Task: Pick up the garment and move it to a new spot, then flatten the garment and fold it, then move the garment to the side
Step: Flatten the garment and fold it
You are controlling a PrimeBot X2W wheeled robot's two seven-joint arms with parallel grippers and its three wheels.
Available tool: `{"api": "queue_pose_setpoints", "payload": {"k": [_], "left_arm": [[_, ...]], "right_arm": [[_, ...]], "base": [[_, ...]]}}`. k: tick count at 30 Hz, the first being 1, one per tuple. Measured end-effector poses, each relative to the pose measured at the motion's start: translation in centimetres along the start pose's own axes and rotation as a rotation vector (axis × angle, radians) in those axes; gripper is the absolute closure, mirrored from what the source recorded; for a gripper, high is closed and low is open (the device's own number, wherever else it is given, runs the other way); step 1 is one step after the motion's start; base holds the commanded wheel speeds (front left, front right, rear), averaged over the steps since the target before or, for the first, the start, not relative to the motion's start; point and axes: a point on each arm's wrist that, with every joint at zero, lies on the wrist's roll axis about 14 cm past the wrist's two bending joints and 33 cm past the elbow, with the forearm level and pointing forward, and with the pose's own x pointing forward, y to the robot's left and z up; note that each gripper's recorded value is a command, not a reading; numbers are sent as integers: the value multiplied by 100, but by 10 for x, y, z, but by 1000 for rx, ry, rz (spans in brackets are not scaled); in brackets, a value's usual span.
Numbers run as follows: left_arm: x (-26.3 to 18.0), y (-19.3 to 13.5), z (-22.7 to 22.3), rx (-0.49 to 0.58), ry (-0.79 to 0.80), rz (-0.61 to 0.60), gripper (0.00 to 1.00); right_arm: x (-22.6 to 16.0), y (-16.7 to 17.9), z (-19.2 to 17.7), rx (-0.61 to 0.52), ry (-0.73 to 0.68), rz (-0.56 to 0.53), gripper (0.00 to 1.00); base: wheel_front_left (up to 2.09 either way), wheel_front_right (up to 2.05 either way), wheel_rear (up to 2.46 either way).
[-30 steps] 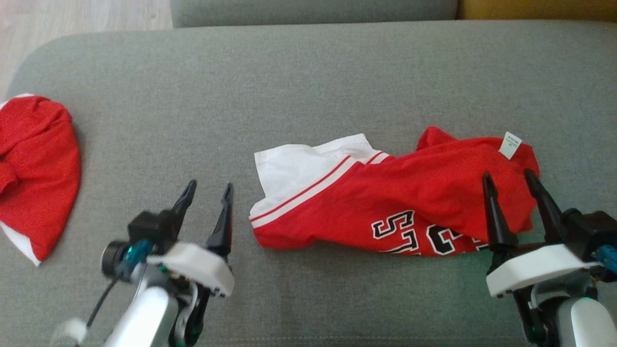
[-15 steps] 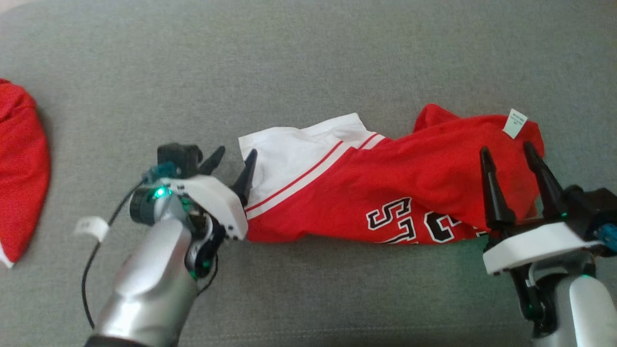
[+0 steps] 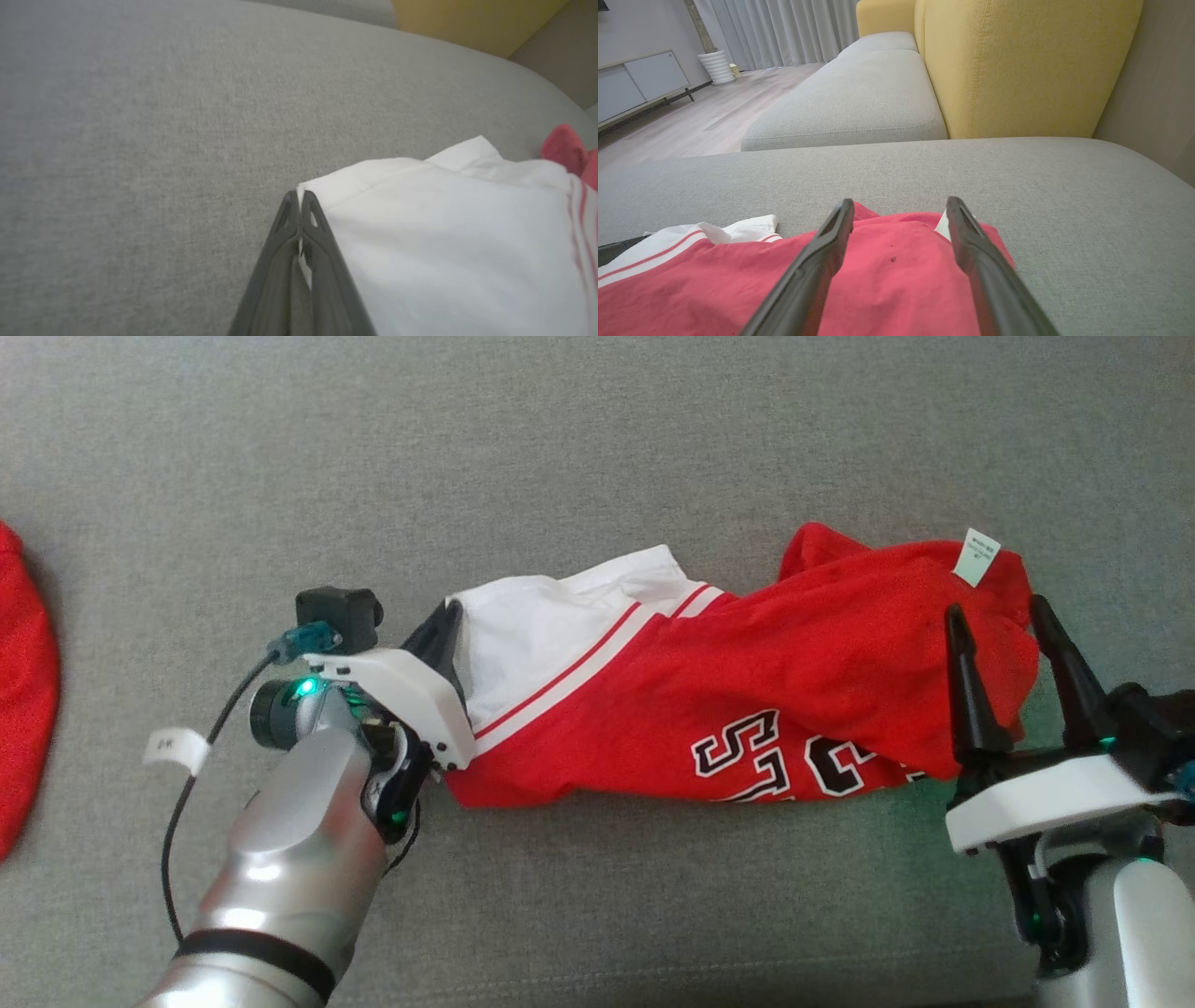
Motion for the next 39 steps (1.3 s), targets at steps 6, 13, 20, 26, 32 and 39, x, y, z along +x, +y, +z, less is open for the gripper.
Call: {"api": "queue_pose_setpoints", "payload": {"k": [6,13,20,26,32,39], "left_arm": [[-4,0,33,54,-160,3,100],[-15,-10,76,85,-302,-12,100],[-25,-10,64,76,-304,-4,100],[-23,-10,62,82,-304,-10,100],[-24,-6,60,79,-302,-3,100],[-29,-3,70,84,-333,9,100]], "right_arm": [[0,-3,5,2,-16,-8,0],[-3,-22,8,-8,-16,-67,0],[0,-68,-32,-13,148,-170,0],[31,-85,-44,-9,251,-184,0],[30,-81,-97,21,508,-164,0],[37,-79,-94,53,514,-148,100]], "base": [[0,0,0],[0,0,0],[0,0,0],[0,0,0],[0,0,0],[0,0,0]]}}
